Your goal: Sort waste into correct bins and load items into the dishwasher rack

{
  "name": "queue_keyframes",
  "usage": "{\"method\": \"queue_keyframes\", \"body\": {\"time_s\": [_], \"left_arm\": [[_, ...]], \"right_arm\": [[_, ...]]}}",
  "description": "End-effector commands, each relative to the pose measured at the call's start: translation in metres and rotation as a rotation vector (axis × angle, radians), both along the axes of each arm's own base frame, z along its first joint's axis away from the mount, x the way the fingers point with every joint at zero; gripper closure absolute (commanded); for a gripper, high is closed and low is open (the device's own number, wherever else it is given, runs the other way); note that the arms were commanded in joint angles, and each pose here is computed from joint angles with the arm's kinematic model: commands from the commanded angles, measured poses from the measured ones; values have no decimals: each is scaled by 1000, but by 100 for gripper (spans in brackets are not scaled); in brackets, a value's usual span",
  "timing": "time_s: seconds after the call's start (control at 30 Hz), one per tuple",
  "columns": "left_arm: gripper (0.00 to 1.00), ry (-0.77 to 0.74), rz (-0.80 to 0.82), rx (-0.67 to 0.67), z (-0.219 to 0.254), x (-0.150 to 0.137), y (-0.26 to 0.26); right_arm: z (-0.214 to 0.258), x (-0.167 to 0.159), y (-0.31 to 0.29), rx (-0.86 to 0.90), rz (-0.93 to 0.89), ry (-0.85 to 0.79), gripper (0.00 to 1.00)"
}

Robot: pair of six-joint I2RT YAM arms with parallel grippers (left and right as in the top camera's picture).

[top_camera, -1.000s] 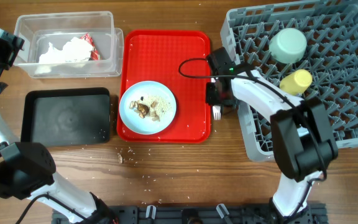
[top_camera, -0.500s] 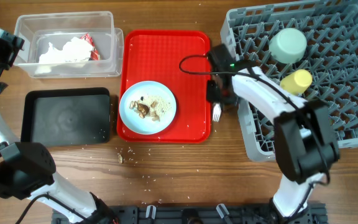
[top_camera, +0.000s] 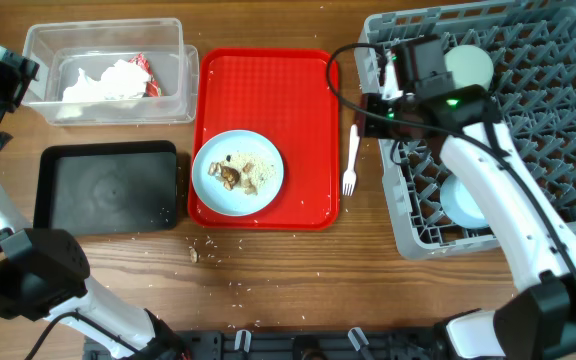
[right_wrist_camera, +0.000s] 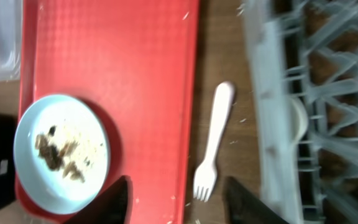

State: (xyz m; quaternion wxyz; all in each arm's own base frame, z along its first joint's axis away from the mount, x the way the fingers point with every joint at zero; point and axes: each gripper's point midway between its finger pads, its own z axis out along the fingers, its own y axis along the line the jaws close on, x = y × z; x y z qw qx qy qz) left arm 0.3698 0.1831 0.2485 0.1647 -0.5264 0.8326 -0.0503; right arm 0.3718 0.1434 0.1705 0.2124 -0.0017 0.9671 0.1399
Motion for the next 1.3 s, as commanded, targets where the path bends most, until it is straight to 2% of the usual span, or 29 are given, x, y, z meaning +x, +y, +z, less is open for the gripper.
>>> {"method": "queue_keyframes", "body": {"time_s": [0.0, 0.23, 0.37, 0.47, 0.7, 0.93, 1.0, 1.03, 1.13, 1.27], "left_arm": [[0, -1, 5, 10, 2, -1, 2], [0, -1, 5, 10, 2, -1, 2], [0, -1, 5, 10, 2, -1, 2], [0, -1, 5, 10, 2, -1, 2], [0, -1, 5, 10, 2, -1, 2], [0, -1, 5, 10, 2, -1, 2], [0, -1, 5, 10, 2, -1, 2], [0, -1, 5, 10, 2, -1, 2], [0, -1, 5, 10, 2, -1, 2], [0, -1, 5, 10, 2, -1, 2]], "right_arm": [[-33, -14, 25, 12, 62, 109, 38], [-102, -16, 15, -92, -72, 293, 37], [-119, -15, 9, -136, -84, 319, 37], [-139, -21, -8, -217, -159, 348, 37], [-167, -29, -8, -207, -227, 414, 44], [-195, -39, -5, -195, -219, 463, 62], [-198, -44, -7, -201, -222, 477, 74], [-198, -47, -6, -199, -219, 488, 83], [-194, -45, 0, -172, -203, 488, 95], [-167, -30, 6, -151, -193, 441, 96]]}}
